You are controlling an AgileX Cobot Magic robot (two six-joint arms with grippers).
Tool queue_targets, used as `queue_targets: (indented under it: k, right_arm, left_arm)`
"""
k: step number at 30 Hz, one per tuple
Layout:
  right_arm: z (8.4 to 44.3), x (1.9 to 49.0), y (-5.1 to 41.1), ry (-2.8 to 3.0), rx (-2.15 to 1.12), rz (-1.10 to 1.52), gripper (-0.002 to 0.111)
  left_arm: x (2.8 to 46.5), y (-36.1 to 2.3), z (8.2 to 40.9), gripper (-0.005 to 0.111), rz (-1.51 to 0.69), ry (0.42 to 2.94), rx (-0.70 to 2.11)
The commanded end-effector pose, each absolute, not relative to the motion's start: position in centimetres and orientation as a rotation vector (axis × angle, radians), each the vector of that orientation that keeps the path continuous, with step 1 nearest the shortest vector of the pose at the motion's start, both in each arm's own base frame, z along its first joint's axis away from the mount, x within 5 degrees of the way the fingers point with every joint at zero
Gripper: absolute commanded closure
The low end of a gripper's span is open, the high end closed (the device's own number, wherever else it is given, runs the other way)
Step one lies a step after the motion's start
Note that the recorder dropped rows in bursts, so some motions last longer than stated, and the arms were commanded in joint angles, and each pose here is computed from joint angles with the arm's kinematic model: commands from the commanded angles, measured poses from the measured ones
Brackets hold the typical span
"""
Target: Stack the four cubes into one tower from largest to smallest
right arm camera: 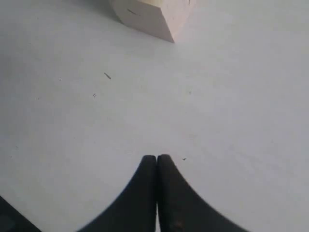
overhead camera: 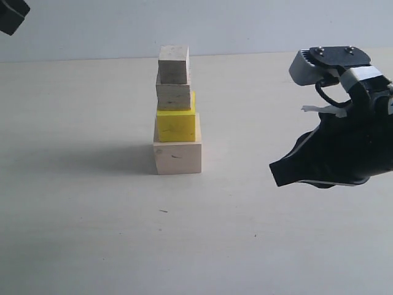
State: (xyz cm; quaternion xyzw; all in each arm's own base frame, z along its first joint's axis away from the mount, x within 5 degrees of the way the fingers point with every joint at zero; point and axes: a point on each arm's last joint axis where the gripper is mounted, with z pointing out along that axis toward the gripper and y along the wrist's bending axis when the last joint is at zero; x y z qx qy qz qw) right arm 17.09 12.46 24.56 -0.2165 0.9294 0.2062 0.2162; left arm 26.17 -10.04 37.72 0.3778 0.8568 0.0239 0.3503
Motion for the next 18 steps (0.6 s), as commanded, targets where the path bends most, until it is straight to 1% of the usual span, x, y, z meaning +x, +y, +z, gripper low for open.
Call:
queue_targets:
  k: [1,6,12,15,18]
  right_arm:
    - [24.8,17.5,12.4,2.521,-0.588,0.546,0.108]
    - [26.1,19.3,12.3,2.294,-0.587,0.44,0.108]
    - [29.9,20.5,12.0,1.999,-0.628,0.312,0.108]
    - [31.7,20.2,11.8,1.921,-0.607,0.316,0.108]
    - [32.8,19.7,11.5,1.876,-0.584,0.329,0.108]
  left_arm:
    - [25.6,-10.0,38.7,0.107,-0.001,2.181,0.872]
    - [24.2,-10.7,37.5,0.107,-0.206,2.105,0.778]
    - [22.2,-10.2,35.4,0.107,-0.319,2.05,0.636]
    - [20.6,-9.8,34.5,0.107,-0.402,2.016,0.533]
    - [18.7,-8.9,33.2,0.107,-0.401,1.983,0.493]
